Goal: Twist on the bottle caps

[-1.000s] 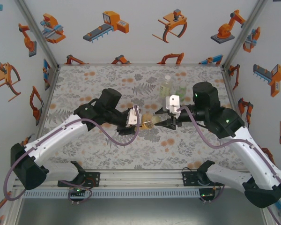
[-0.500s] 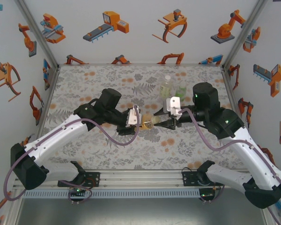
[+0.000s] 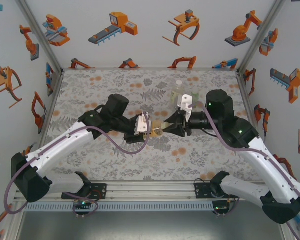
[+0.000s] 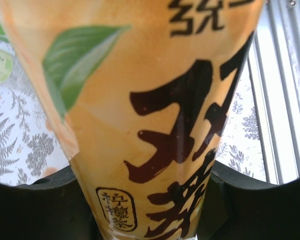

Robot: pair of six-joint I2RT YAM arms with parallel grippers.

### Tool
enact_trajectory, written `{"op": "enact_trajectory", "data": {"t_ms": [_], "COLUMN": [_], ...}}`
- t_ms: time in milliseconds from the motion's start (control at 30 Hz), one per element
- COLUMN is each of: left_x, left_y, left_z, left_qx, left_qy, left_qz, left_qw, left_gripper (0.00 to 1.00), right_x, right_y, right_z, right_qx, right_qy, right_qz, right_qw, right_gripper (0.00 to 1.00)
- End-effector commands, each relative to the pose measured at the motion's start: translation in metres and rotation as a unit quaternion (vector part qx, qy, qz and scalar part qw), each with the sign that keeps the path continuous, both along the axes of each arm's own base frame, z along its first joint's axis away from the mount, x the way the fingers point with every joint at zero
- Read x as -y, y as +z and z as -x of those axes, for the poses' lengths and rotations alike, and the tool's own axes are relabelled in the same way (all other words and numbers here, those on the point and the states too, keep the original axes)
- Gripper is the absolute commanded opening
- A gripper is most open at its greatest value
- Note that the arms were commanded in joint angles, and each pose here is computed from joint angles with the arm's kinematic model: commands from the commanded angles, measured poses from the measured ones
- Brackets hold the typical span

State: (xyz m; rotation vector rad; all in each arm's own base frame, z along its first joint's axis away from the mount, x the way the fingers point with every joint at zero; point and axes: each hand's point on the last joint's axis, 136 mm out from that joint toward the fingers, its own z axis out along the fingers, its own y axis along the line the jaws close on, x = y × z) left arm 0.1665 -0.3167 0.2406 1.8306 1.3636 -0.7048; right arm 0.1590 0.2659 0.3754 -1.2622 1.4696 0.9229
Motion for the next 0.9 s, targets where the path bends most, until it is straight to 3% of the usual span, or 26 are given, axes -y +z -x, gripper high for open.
{"op": "enact_trajectory", "data": {"t_ms": [0, 100, 167, 233, 300, 400, 500, 600, 667, 700, 800, 867], "left_x": [0.003, 0.005, 0.006, 0.007, 0.007, 0.006, 0.003, 0.002, 0.001, 0.0, -0.003, -0.006], "left_y": [0.012, 0.011, 0.01, 0.008, 0.007, 0.005, 0.006, 0.005, 0.002, 0.002, 0.003, 0.005], "left_z": [-0.012, -0.024, -0.032, -0.038, -0.046, -0.056, -0.062, -0.064, -0.065, -0.066, -0.07, -0.073], "left_qx": [0.04, 0.058, 0.067, 0.073, 0.08, 0.091, 0.104, 0.109, 0.109, 0.11, 0.113, 0.114], "left_qy": [0.022, 0.047, 0.061, 0.072, 0.087, 0.109, 0.127, 0.133, 0.136, 0.14, 0.155, 0.167], "left_qz": [0.025, 0.027, 0.027, 0.024, 0.02, 0.011, 0.009, 0.007, 0.003, 0.003, 0.004, 0.008], "left_qw": [0.999, 0.997, 0.996, 0.994, 0.993, 0.99, 0.986, 0.985, 0.985, 0.984, 0.981, 0.979], "left_gripper": [0.0, 0.0, 0.0, 0.0, 0.0, 0.0, 0.16, 0.41, 0.64, 0.71, 0.87, 0.89], "right_x": [0.014, 0.038, 0.043, 0.043, 0.048, 0.047, 0.043, 0.041, 0.036, 0.034, 0.031, 0.033], "right_y": [0.012, -0.007, -0.022, -0.032, -0.051, -0.074, -0.08, -0.078, -0.075, -0.075, -0.076, -0.078], "right_z": [-0.046, -0.072, -0.079, -0.081, -0.082, -0.081, -0.084, -0.09, -0.095, -0.097, -0.106, -0.114], "right_qx": [-0.162, -0.295, -0.37, -0.429, -0.497, -0.564, -0.572, -0.563, -0.548, -0.546, -0.513, -0.484], "right_qy": [-0.189, -0.323, -0.367, -0.388, -0.429, -0.45, -0.448, -0.449, -0.444, -0.443, -0.45, -0.464], "right_qz": [-0.109, -0.155, -0.165, -0.172, -0.169, -0.183, -0.191, -0.193, -0.185, -0.182, -0.153, -0.124], "right_qw": [0.962, 0.886, 0.838, 0.797, 0.735, 0.668, 0.66, 0.666, 0.684, 0.687, 0.715, 0.731], "right_gripper": [0.0, 0.0, 0.0, 0.0, 0.0, 0.0, 0.0, 0.0, 0.0, 0.0, 0.0, 0.0]}}
